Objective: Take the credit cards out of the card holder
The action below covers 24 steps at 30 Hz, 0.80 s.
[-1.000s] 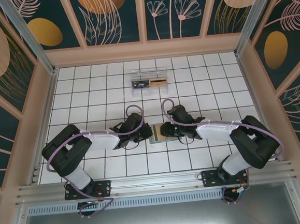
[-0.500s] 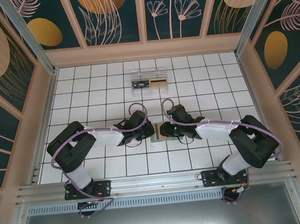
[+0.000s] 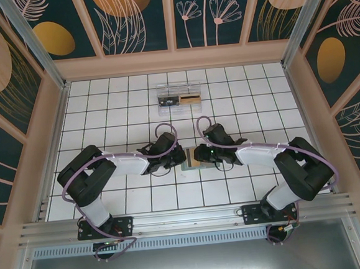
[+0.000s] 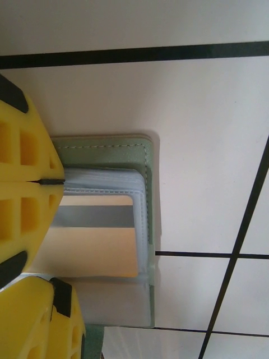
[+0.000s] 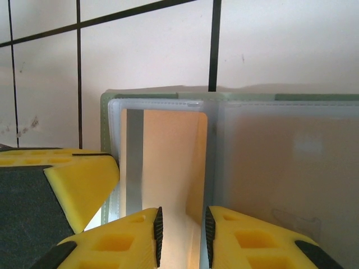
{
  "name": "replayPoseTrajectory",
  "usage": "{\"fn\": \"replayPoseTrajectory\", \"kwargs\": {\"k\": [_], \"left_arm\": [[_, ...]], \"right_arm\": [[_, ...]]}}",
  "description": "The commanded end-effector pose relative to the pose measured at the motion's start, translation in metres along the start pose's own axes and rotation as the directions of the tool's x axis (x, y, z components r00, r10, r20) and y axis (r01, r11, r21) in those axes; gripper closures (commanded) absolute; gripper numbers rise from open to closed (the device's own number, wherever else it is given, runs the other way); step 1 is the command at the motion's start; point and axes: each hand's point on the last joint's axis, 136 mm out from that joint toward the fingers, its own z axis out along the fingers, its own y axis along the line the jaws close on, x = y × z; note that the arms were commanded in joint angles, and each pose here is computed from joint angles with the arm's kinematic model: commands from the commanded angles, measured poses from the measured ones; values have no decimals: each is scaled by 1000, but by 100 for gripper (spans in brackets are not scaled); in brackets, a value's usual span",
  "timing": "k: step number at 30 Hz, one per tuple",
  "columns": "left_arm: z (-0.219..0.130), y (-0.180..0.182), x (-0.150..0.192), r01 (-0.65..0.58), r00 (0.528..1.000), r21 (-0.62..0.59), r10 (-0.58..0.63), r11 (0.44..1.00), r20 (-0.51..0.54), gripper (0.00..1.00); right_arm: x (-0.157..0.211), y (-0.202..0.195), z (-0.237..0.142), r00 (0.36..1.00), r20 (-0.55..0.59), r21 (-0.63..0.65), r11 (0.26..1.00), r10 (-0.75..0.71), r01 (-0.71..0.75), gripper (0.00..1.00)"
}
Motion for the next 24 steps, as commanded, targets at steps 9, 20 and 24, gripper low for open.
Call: {"fn": "replayPoseTrajectory", "kwargs": {"k": [9,20,24], "left_arm": [[10,40,27,7,997,-141,-19,990,-81,100],[10,41,29,6,996,-141,-18,990,-84,100],[11,39,29,5,996,-136,-16,991,-84,100]], "right_arm": [[6,-9,6,996,-41,-35,997,74,-75,72],[6,-15,3,994,-38,-32,994,100,-101,79],[8,-16,4,993,-47,-50,992,111,-113,79]]}}
